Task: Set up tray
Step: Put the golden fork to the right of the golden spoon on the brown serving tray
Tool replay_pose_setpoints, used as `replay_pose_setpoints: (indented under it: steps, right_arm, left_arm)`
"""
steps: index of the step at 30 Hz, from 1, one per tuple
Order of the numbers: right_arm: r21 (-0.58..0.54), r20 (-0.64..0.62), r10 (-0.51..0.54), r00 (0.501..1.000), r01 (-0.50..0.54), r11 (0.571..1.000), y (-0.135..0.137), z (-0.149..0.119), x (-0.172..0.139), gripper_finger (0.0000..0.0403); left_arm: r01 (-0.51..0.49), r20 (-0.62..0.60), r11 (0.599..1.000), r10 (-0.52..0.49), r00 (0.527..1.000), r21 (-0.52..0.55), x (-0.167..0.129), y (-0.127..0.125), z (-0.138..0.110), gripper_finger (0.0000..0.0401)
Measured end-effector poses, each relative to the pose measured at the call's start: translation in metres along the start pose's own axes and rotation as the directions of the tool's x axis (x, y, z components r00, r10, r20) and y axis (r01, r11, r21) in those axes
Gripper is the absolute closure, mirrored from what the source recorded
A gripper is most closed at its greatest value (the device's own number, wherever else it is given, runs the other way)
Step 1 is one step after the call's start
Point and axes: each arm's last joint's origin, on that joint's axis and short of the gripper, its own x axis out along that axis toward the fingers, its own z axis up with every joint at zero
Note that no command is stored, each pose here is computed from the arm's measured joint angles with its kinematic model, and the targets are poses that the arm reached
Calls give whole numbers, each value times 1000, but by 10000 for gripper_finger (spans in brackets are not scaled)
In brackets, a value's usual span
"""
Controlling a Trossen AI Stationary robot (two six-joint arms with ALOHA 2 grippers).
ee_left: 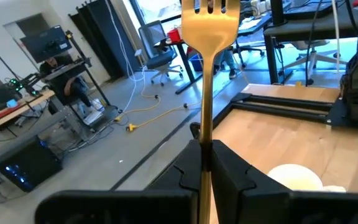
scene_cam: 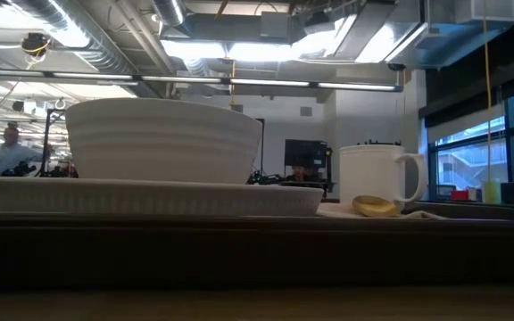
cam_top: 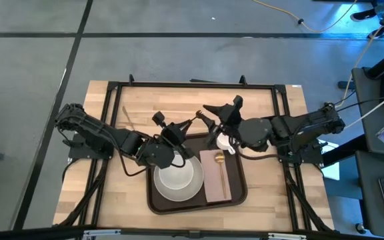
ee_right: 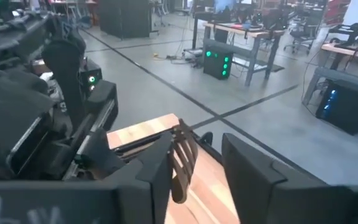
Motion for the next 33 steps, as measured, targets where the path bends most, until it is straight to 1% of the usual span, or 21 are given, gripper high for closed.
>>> replay_pose_setpoints:
  steps: [4,9,10,16,19,21,24,29,31,33]
  right_arm:
    - [-1,-15,23,1000,-23,1000,1,-3,7,306]
    - [-47,-22,-3,1000,2,999,4,-7,10,383]
    - [-58,-21,-1,1000,0,998,4,-7,11,391]
    - [-70,-16,-10,1000,9,998,3,-6,10,397]
    - [-90,-17,-9,1000,7,996,3,-6,10,399]
    - [-99,-24,-4,1000,2,995,1,-6,8,400]
    - [-113,-40,-2,999,-2,994,-3,-5,4,401]
    - [-154,-59,-41,997,31,988,-13,-3,-2,401]
    - [-176,-83,-36,996,21,984,-17,-4,-5,401]
    - [-164,-137,11,990,-34,986,-21,-7,-9,401]
  left_arm:
    - [0,0,1000,0,1000,1,0,0,0,392]
    - [0,1,1000,0,1000,17,0,0,0,391]
    - [-2,2,1000,2,1000,17,-1,0,0,391]
    - [-7,3,1000,7,1000,22,0,0,0,390]
    - [1,1,1000,-2,1000,24,0,0,0,377]
    - [53,-8,998,-53,999,30,-1,1,1,359]
    - [168,-16,986,-168,986,4,-5,4,4,324]
    - [351,-24,934,-354,935,-65,-13,13,11,274]
    - [380,-30,922,-383,923,-79,-18,24,14,260]
    - [394,-40,914,-399,916,-99,-25,36,16,251]
